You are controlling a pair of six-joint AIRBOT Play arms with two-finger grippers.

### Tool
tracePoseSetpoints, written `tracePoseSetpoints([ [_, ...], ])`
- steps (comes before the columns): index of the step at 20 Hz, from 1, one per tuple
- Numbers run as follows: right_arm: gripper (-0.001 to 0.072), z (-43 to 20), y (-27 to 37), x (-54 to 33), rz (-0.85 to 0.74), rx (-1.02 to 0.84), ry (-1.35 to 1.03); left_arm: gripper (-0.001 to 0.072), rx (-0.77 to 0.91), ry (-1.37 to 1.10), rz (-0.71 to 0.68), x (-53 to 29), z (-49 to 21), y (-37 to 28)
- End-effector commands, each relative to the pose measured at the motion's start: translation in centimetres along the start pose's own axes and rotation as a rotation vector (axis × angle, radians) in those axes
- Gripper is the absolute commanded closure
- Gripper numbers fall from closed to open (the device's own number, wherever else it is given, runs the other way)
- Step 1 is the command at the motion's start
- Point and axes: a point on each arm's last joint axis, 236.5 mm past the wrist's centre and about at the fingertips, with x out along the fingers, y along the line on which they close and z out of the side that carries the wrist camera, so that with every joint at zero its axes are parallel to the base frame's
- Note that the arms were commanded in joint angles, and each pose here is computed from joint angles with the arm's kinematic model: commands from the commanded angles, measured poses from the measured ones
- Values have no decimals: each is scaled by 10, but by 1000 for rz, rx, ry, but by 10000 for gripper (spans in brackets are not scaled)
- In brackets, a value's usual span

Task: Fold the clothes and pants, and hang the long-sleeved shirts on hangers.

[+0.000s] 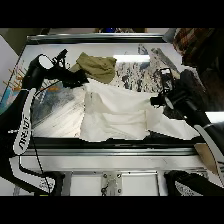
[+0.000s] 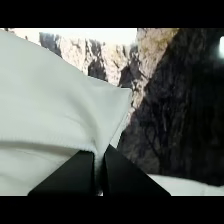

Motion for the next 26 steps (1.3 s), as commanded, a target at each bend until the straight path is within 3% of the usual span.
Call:
tracePoseSetpoints([
  [1,681,-22,22,-57,166,145,58,24,44,13,3,-17,2,-8],
  [4,682,-13,42,-89,296,229,0,24,127,-2,-32,-18,-16,-58],
  [8,682,-12,59,-98,379,312,15,24,345,41,52,24,-96,-118],
  [13,682,-1,73,-108,457,354,-11,24,527,24,58,70,-185,-183],
  [19,681,1,73,-117,476,361,-32,24,504,-51,103,92,-190,-187],
  [25,682,2,71,-124,481,360,-49,27,338,-57,161,117,-162,-149],
  [26,681,2,71,-124,480,359,-45,122,315,-62,169,117,-155,-142],
])
